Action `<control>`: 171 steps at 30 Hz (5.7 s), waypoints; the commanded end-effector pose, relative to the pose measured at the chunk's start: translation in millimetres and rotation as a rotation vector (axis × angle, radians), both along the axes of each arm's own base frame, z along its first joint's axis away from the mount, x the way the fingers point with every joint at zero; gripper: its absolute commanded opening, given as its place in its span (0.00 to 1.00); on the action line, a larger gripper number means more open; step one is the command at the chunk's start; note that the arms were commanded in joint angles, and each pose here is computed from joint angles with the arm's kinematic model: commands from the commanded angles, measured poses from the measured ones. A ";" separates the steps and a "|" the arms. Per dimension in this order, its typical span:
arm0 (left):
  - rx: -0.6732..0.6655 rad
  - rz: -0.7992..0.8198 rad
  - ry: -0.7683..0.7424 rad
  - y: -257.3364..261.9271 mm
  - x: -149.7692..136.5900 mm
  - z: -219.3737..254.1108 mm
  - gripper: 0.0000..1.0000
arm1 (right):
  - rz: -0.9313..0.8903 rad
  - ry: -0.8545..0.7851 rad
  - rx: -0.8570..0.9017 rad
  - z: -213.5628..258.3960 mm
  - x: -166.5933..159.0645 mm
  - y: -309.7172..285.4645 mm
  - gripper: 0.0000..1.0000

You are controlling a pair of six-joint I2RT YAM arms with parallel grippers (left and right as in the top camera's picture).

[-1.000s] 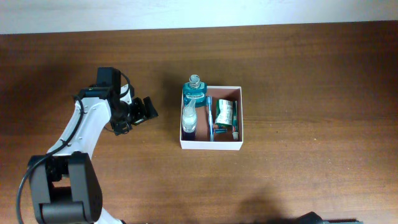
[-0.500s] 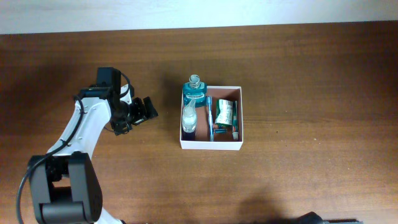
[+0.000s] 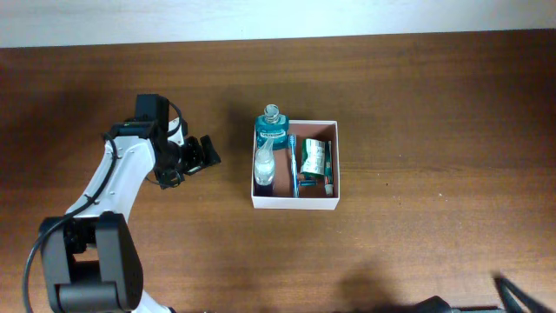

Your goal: Pack container

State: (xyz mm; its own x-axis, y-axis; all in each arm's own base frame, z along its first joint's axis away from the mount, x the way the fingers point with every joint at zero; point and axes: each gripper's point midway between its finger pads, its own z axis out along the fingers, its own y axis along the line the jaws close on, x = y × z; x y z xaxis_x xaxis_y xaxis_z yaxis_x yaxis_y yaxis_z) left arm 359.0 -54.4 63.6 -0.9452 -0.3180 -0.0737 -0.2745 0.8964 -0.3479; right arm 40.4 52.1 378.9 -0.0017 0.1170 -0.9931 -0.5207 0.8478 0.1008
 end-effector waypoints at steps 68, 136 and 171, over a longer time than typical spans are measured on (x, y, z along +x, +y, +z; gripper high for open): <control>0.000 0.001 0.013 0.8 -1.8 -4.1 1.00 | -0.380 0.017 -0.300 -218.9 203.8 -25.5 0.98; 0.017 0.015 -0.947 5.0 -253.7 253.1 0.99 | -0.380 0.017 -0.300 -218.9 203.8 -25.5 0.98; 0.025 0.023 -1.057 6.6 -187.5 141.7 0.99 | -0.380 0.017 -0.300 -218.9 203.8 -25.5 0.98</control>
State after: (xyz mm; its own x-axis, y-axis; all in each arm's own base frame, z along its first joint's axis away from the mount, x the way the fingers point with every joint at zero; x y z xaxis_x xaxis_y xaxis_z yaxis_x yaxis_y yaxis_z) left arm 160.1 -50.8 208.4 -0.4273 -0.3218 -0.8449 0.1401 0.8996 -0.4136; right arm 244.1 29.5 161.9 -0.0267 -0.1824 -0.9829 -0.1824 0.9676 -0.1746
